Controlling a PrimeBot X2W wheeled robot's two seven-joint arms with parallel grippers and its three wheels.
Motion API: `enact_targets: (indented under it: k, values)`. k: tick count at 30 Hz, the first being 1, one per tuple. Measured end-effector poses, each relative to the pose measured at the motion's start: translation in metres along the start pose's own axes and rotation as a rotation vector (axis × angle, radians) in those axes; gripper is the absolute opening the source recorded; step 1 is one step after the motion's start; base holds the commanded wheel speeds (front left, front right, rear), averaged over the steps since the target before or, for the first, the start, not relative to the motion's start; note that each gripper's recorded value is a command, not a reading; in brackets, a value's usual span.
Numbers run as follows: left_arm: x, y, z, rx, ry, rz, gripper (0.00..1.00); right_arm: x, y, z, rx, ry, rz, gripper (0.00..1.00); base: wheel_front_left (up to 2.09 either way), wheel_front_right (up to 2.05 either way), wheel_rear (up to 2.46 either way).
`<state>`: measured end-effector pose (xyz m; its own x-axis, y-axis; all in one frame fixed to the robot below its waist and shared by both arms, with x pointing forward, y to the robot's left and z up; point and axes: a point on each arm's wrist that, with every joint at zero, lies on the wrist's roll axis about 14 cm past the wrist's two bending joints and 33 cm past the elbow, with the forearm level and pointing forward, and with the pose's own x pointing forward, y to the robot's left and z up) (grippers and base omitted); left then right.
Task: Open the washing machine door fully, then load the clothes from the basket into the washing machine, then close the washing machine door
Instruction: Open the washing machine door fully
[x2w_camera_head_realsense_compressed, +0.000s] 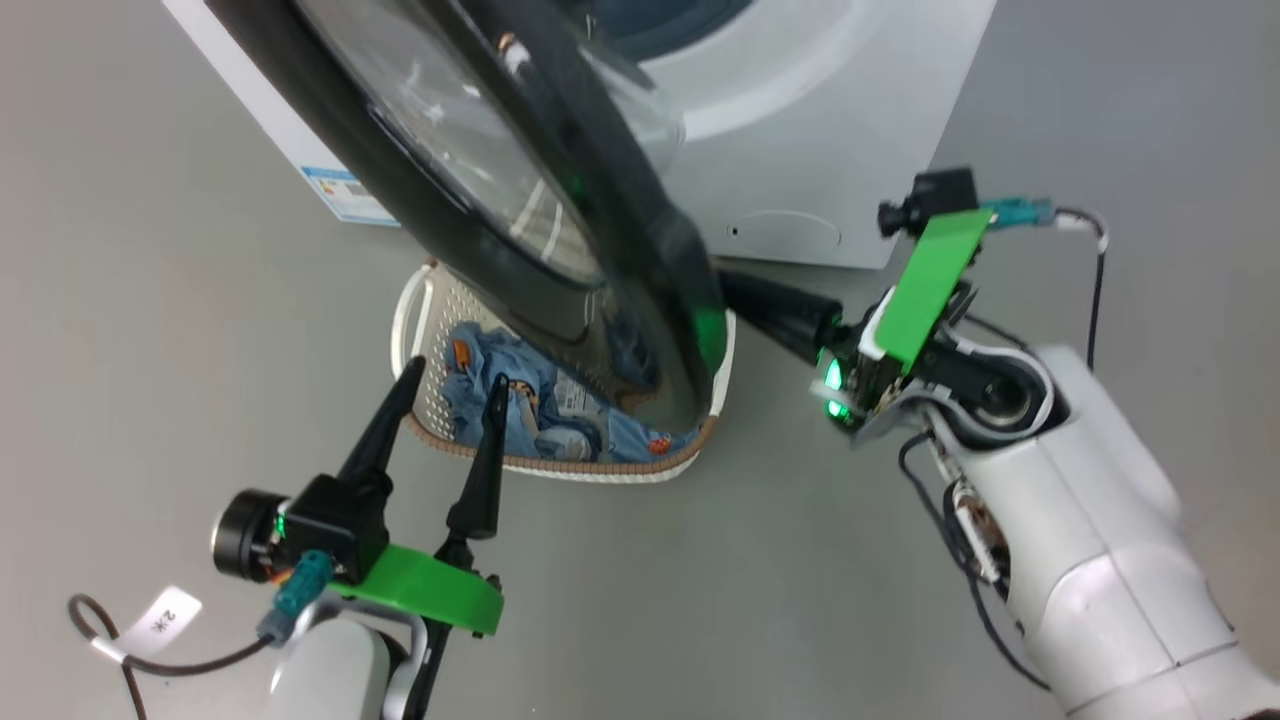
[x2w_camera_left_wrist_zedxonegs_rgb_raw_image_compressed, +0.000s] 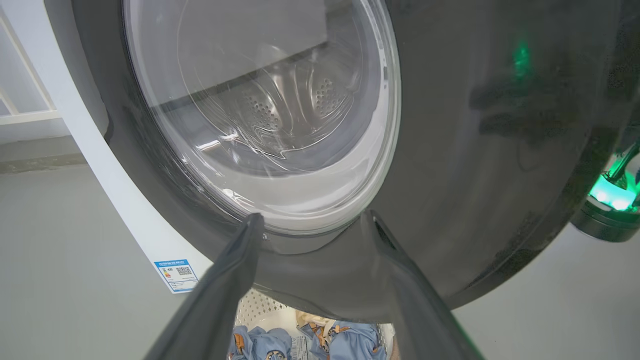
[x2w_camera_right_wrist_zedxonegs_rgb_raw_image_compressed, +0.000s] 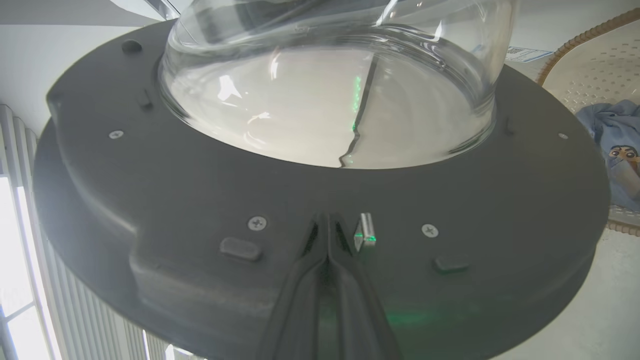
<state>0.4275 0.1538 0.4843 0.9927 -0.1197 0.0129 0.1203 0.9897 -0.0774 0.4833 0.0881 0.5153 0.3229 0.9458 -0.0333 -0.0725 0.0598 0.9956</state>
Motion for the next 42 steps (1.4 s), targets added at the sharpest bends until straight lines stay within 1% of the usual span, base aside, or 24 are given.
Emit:
enact_targets:
  k: [14, 21, 30, 42]
  values:
    - [-0.033, -0.004, 0.011, 0.000, -0.019, 0.009, 1.00, 0.002, 0.020, -0.057, 0.020, 0.035, 0.009, 0.00, 0.00, 0.00, 0.00]
    - [-0.042, -0.004, 0.015, 0.000, -0.027, 0.014, 1.00, 0.004, 0.023, -0.074, 0.020, 0.052, 0.001, 0.00, 0.00, 0.00, 0.00]
    - [-0.051, -0.004, 0.017, -0.003, -0.034, 0.020, 1.00, 0.004, 0.028, -0.083, 0.022, 0.054, -0.002, 0.00, 0.00, 0.00, 0.00]
    - [-0.050, -0.008, 0.013, -0.002, -0.024, 0.004, 1.00, 0.000, 0.026, -0.073, 0.036, -0.001, -0.002, 0.00, 0.00, 0.00, 0.00]
